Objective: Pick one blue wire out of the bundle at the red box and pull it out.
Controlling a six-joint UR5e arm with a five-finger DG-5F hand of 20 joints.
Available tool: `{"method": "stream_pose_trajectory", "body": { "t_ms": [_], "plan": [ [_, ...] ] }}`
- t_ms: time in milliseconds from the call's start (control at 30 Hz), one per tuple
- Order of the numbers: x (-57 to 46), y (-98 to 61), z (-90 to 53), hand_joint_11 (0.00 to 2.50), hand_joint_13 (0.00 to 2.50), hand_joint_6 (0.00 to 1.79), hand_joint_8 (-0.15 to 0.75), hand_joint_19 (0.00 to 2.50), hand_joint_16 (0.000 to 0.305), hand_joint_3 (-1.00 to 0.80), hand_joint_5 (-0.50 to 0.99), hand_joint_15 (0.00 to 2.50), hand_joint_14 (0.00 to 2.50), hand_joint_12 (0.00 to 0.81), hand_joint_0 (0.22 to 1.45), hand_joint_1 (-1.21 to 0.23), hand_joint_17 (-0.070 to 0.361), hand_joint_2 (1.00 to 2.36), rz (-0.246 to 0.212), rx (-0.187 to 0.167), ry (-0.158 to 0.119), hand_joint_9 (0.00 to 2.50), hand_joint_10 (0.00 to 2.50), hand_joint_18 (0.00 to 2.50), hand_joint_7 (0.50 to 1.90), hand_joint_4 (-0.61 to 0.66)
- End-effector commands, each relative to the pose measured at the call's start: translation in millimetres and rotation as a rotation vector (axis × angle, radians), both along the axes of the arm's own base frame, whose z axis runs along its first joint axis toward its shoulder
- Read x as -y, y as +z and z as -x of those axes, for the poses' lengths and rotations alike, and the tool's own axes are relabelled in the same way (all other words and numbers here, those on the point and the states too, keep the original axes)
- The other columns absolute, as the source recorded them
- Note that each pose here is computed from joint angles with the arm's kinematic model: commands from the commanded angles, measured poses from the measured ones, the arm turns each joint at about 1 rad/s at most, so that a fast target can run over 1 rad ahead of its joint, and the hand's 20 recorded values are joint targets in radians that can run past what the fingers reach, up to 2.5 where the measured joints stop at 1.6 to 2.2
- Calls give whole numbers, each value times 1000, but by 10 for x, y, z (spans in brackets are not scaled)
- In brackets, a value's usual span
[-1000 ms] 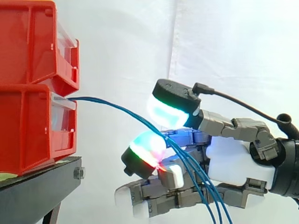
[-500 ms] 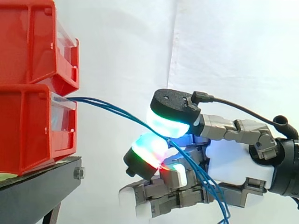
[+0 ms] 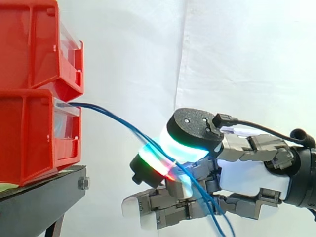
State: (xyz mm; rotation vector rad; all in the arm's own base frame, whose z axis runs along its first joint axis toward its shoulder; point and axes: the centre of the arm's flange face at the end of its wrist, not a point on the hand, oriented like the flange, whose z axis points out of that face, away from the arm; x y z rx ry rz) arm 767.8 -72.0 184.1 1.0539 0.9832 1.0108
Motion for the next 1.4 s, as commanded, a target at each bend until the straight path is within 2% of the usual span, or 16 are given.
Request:
{"method": "stream_pose_trajectory", "body": {
  "t_ms": [0,367,500,700,800,867,1000,1033,1100,1200,1367],
  "plan": [
    [0,-1,1,873,574,854,245,264,54,-382,-143,349,15,355,656,-950,121,1009,0,0,0,1014,28,487,1261,174],
    [-12,-1,0,861,583,846,247,317,54,-342,-128,357,15,356,591,-803,122,1012,0,0,1,1077,29,468,1263,218],
    [0,-1,1,855,585,844,247,325,54,-343,-127,361,16,356,589,-792,122,1012,2,-1,0,1081,29,467,1263,213],
    [-34,-7,-6,842,583,828,254,344,56,-367,-124,367,15,367,539,-695,125,1010,7,1,1,1089,28,464,1255,220],
    [-51,-19,-14,818,585,810,266,347,58,-420,-122,360,16,378,509,-641,130,1006,13,6,-27,1088,27,465,1219,224],
    [-59,-18,-15,816,587,785,270,353,60,-454,-118,366,14,385,490,-609,134,1003,17,6,-31,1083,27,467,1221,234],
    [-62,-20,-35,793,587,742,277,355,62,-500,-109,364,14,394,473,-548,138,1000,30,25,-57,1073,26,473,1203,243],
    [-82,-79,-51,802,587,731,279,355,62,-500,-107,361,14,395,471,-541,139,1000,33,33,-62,1074,29,474,1214,242],
    [-107,-156,-64,790,587,719,280,355,62,-500,-104,363,16,396,469,-533,140,1000,31,34,-58,1076,27,474,1223,239],
    [-117,-139,-81,790,586,712,280,352,62,-500,-103,359,14,398,468,-533,140,1000,29,56,-62,1075,26,473,1226,233],
    [-153,-130,-88,783,583,709,272,360,61,-500,-104,361,14,394,477,-593,138,1000,41,60,-74,1064,26,465,1251,216]
  ]
}}
